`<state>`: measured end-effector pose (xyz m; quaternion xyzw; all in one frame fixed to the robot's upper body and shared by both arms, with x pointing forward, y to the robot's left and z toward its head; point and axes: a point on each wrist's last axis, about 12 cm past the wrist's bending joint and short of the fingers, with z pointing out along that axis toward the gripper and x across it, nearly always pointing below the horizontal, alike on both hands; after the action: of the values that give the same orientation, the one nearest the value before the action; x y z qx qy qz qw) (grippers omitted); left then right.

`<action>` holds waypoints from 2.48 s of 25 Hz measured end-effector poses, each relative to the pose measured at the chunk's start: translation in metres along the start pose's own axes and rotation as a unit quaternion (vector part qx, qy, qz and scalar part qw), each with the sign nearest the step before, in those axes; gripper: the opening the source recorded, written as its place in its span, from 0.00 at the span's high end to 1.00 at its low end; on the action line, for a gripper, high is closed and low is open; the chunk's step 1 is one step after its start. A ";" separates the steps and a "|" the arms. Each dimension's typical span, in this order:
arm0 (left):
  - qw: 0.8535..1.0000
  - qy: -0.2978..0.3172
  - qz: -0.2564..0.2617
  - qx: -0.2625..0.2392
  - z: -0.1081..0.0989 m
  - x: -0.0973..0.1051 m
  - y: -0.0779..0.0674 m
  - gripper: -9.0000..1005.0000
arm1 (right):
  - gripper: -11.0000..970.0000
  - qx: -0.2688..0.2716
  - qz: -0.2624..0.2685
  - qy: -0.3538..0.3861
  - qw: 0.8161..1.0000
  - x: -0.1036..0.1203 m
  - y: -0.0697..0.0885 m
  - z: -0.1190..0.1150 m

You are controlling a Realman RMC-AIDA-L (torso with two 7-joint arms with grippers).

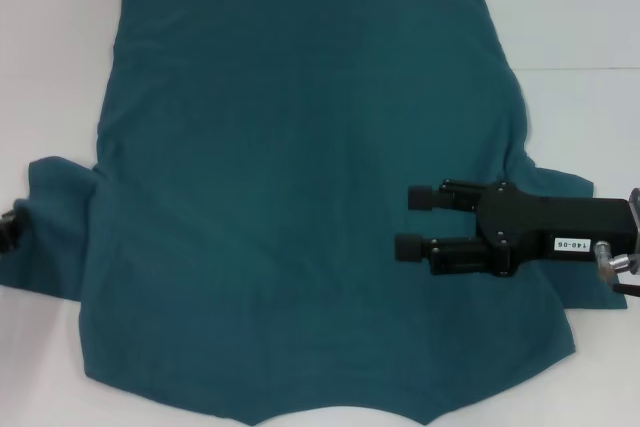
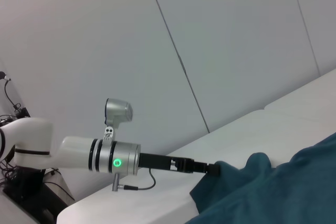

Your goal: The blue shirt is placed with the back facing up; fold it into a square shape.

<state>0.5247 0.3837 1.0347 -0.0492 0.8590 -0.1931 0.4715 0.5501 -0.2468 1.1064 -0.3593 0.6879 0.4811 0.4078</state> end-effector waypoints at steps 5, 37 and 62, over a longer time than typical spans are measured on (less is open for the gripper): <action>1.000 -0.008 0.013 -0.010 -0.001 -0.011 0.004 0.99 | 0.06 0.000 0.001 -0.001 1.000 0.000 0.000 0.000; 0.998 -0.019 0.031 0.041 -0.004 -0.036 -0.008 0.99 | 0.06 -0.004 0.006 -0.004 1.000 0.001 0.001 0.002; 0.968 0.014 -0.072 0.238 0.031 -0.008 -0.089 0.90 | 0.06 -0.008 0.012 -0.004 1.000 0.009 0.004 0.001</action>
<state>0.5468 0.2953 1.0599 0.0060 0.7892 -0.4260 0.4423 0.5436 -0.2459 1.0997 -0.3526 0.6867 0.4925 0.4019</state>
